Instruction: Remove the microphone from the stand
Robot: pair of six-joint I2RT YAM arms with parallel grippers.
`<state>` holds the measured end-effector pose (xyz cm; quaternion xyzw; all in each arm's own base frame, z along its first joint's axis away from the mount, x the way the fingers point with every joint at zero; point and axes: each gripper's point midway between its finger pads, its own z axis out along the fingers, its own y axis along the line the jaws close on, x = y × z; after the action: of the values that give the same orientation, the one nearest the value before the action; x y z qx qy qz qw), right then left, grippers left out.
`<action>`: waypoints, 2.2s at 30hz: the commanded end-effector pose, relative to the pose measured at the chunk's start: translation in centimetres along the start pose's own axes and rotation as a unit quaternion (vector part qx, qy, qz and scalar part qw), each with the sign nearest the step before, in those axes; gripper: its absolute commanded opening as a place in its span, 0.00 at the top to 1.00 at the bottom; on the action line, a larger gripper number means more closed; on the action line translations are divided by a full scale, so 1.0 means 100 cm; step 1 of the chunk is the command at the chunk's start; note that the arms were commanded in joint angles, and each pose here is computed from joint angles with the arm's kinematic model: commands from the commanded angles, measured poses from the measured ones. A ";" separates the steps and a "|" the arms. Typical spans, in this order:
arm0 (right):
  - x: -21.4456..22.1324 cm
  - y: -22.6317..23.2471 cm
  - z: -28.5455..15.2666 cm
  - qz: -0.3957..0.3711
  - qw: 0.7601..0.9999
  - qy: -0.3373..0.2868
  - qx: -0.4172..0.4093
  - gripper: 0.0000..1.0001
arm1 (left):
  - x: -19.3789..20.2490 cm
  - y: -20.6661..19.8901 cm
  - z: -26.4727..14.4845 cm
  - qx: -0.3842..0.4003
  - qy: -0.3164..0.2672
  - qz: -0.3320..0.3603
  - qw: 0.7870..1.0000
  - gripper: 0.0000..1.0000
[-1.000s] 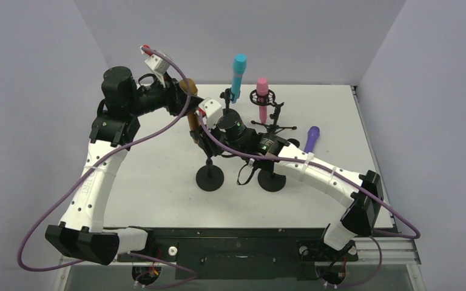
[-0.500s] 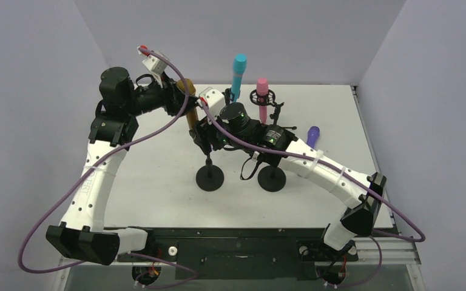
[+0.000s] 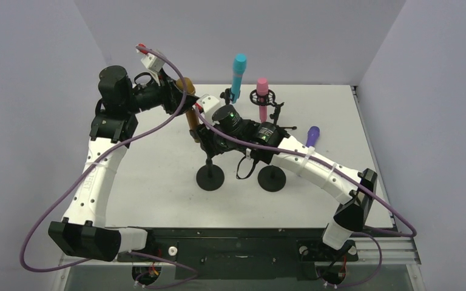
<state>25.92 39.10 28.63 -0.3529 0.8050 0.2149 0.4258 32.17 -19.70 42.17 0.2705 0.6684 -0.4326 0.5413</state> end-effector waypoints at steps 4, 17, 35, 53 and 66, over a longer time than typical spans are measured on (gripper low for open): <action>-0.024 -0.005 -0.013 0.000 0.999 -0.030 0.031 0.55 | -0.010 -0.002 0.002 0.020 -0.008 0.006 1.000 1.00; -0.021 0.000 -0.001 -0.025 0.998 0.023 0.045 0.59 | -0.008 0.004 0.004 0.015 -0.004 0.004 1.000 1.00; -0.015 -0.001 0.004 -0.028 0.997 0.048 0.048 0.58 | -0.006 0.006 0.006 0.012 -0.003 0.001 1.000 1.00; -0.005 0.008 -0.006 -0.045 0.998 0.033 -0.005 1.00 | -0.014 -0.006 0.004 0.036 -0.028 0.007 0.999 1.00; -0.006 0.001 -0.024 -0.075 0.996 0.043 0.017 1.00 | -0.011 -0.019 0.000 0.066 -0.036 0.020 0.997 1.00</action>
<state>25.60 38.61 29.16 -0.3977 0.8071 0.1666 0.4033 32.72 -19.84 41.90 0.2664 0.6530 -0.4606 0.5390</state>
